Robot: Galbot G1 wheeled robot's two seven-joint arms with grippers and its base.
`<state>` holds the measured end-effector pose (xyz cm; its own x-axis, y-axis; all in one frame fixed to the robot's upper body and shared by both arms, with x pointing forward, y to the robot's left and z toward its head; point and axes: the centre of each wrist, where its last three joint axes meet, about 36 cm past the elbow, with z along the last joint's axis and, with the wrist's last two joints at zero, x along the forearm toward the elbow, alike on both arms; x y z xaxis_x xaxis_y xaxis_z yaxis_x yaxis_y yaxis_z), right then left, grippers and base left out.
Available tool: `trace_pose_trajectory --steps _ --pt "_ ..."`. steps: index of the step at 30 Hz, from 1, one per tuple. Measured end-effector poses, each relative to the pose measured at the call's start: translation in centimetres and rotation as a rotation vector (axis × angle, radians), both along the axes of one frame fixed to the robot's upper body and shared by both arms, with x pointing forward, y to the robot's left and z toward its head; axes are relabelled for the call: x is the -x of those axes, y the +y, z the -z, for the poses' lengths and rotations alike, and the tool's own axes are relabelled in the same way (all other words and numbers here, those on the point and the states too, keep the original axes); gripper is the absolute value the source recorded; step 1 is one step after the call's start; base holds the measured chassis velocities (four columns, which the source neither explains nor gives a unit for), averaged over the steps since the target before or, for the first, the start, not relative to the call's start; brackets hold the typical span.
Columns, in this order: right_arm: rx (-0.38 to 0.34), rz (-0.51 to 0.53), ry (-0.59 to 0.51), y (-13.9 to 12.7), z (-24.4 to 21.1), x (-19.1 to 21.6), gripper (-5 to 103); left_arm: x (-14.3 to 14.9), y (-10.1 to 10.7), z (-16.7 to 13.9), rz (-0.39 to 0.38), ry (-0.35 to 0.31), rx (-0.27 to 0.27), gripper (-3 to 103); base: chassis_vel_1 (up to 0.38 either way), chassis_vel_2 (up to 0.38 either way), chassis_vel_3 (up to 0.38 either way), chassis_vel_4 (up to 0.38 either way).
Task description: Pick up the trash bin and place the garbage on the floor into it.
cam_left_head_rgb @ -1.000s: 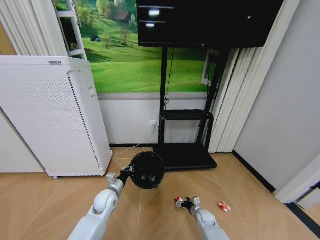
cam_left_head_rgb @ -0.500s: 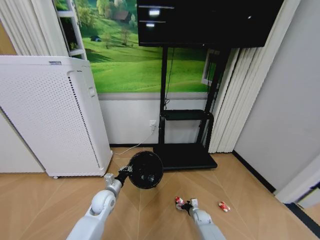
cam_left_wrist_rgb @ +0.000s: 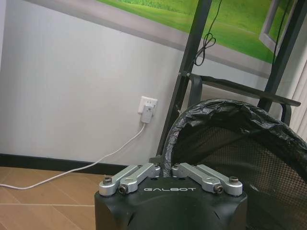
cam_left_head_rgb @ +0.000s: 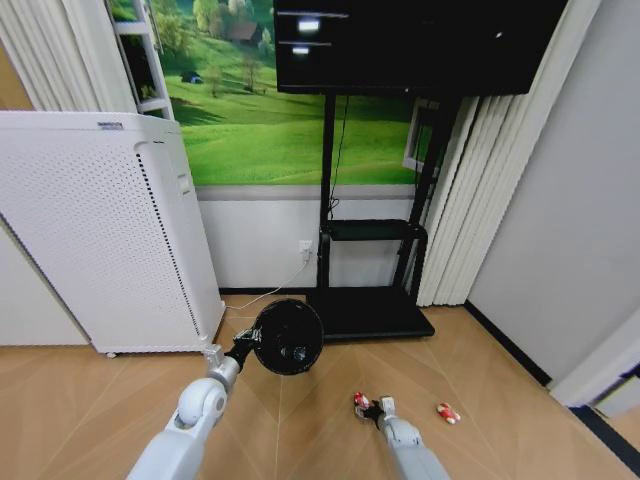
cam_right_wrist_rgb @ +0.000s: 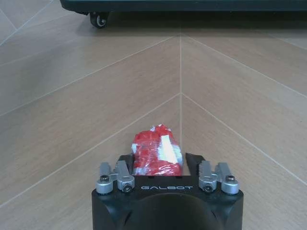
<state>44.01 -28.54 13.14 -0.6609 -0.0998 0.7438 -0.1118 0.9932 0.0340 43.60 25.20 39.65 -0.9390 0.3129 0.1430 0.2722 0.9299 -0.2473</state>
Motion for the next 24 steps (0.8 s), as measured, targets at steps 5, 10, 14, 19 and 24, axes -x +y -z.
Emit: trace_pose_trajectory --steps 5,10,14,19,24 --pt "0.024 0.014 -0.004 0.0 0.0 0.2 47 0.0 -0.3 -0.1 -0.003 -0.003 0.014 4 0.0 0.0 0.0 0.0" --pt "0.027 0.115 -0.09 -1.7 -3.1 0.6 44 -0.2 -0.2 -0.4 -0.018 -0.008 0.019 4 0.0 0.0 0.0 0.0" --pt "0.022 0.191 -0.148 -3.0 -5.2 0.7 44 -0.2 -0.2 -0.4 -0.037 -0.008 0.026 4 0.0 0.0 0.0 0.0" --pt "-0.025 0.326 -0.34 -7.1 -14.3 0.3 44 -0.3 0.8 0.7 -0.083 0.016 0.018 4 0.0 0.0 0.0 0.0" --pt "-0.091 0.373 -0.472 -8.6 -20.5 1.6 44 -0.6 0.8 1.7 -0.098 0.037 0.015 4 0.0 0.0 0.0 0.0"
